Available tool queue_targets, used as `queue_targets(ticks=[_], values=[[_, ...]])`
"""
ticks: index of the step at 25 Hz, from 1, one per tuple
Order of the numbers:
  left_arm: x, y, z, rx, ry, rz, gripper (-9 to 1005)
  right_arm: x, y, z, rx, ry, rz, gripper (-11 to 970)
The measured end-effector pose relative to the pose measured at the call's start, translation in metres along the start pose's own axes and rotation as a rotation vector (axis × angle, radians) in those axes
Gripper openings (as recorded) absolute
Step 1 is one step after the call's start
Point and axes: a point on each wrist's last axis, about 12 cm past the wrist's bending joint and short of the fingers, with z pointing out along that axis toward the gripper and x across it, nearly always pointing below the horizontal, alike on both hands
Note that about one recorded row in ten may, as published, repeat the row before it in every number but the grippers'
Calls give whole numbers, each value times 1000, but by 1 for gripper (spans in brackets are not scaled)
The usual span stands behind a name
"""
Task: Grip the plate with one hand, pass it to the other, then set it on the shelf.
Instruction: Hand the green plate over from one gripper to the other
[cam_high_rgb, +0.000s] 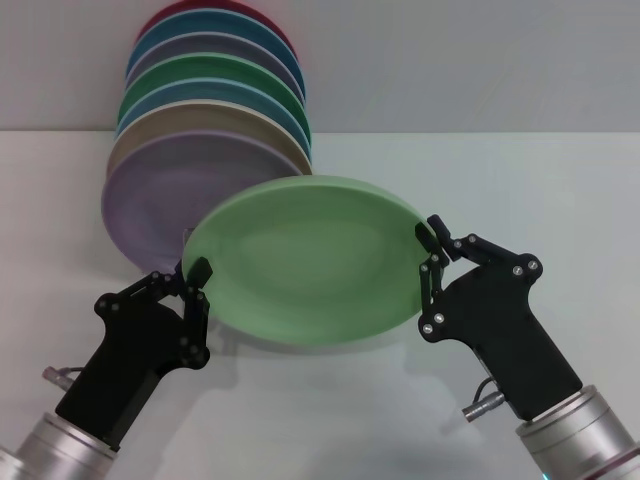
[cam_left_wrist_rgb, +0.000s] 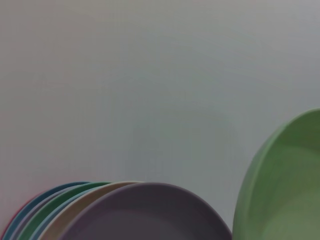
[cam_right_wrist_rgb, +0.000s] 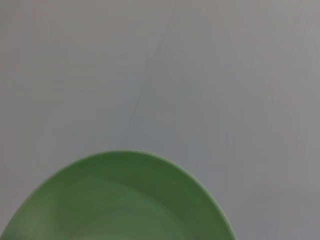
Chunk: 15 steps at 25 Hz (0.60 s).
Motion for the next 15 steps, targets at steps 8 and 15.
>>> queue_targets(ticks=[8,15], values=[[-1,0,2,-7,-4,-4,55,0,0,0,-4,3,0,77],[-1,1,2,-10,-5,-3,44,1,1,-1,-25,-2,-11,81]])
